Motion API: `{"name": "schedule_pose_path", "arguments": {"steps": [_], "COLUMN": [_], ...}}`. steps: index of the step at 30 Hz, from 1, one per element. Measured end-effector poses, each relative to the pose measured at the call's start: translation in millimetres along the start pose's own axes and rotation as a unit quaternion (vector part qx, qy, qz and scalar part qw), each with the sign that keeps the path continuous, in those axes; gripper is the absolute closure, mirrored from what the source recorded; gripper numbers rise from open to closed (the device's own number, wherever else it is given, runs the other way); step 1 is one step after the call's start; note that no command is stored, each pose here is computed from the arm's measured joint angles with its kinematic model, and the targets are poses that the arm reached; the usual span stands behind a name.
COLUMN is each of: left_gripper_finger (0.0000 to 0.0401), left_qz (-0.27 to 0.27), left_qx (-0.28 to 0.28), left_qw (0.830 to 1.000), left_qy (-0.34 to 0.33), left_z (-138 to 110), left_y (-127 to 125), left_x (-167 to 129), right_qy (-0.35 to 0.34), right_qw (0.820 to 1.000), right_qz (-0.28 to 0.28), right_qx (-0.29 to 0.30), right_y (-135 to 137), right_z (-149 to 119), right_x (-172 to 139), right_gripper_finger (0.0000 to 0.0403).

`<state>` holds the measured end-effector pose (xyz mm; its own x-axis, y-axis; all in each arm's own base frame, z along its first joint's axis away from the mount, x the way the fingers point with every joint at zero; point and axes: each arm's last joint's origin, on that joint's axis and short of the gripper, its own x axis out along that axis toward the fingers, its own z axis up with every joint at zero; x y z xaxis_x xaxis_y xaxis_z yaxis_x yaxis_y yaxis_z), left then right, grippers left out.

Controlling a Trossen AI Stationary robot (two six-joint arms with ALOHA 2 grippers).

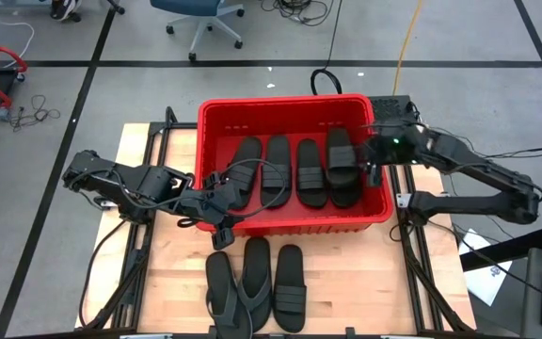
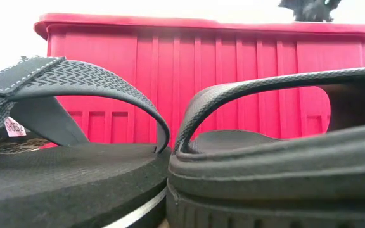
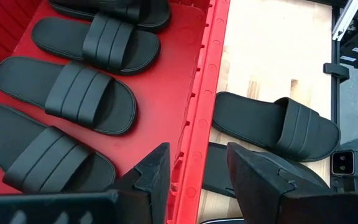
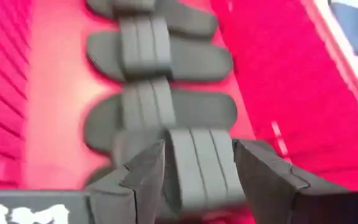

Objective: Pick and place slides into bin
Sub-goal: Put the black slide into the red bin

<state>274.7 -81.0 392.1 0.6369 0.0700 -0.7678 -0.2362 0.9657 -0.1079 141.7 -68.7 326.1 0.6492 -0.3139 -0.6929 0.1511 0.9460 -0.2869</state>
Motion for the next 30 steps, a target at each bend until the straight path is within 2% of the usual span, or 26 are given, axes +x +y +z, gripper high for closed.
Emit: {"name": "schedule_pose_path", "arguments": {"steps": [4, 10, 16, 20, 23, 30], "left_gripper_finger": [0.0247, 0.0247, 0.0247, 0.0247, 0.0247, 0.0247], "left_qz": [0.0, 0.0, -0.002, -0.033, -0.06, -0.081], "left_qx": [0.0, 0.0, 0.0, 0.001, 0.005, 0.027], "left_qw": [1.0, 1.0, 1.0, 0.999, 0.998, 0.996], "left_qy": [0.0, 0.0, 0.001, 0.018, 0.032, 0.038], "left_z": [0.0, 0.0, -0.1, -1.2, -3.1, -12.0], "left_y": [0.0, 0.0, -0.2, -2.2, -5.6, -21.0], "left_x": [0.0, 0.0, 0.0, -0.2, -1.0, -6.1], "right_qy": [-0.056, -0.113, -0.092, -0.067, -0.042, 0.0], "right_qw": [0.998, 0.983, 0.965, 0.953, 0.947, 0.937], "right_qz": [0.032, 0.147, 0.245, 0.296, 0.319, 0.348], "right_qx": [0.011, 0.002, -0.001, -0.009, -0.008, -0.021], "right_y": [13.9, 42.7, 78.2, 104.2, 121.7, 162.2], "right_z": [12.6, 21.8, 28.7, 33.6, 36.3, 45.2], "right_x": [-25.3, -46.9, -47.0, -44.2, -40.2, -21.8], "right_gripper_finger": [0.022, 0.0223, 0.0224, 0.0223, 0.0223, 0.0223]}}
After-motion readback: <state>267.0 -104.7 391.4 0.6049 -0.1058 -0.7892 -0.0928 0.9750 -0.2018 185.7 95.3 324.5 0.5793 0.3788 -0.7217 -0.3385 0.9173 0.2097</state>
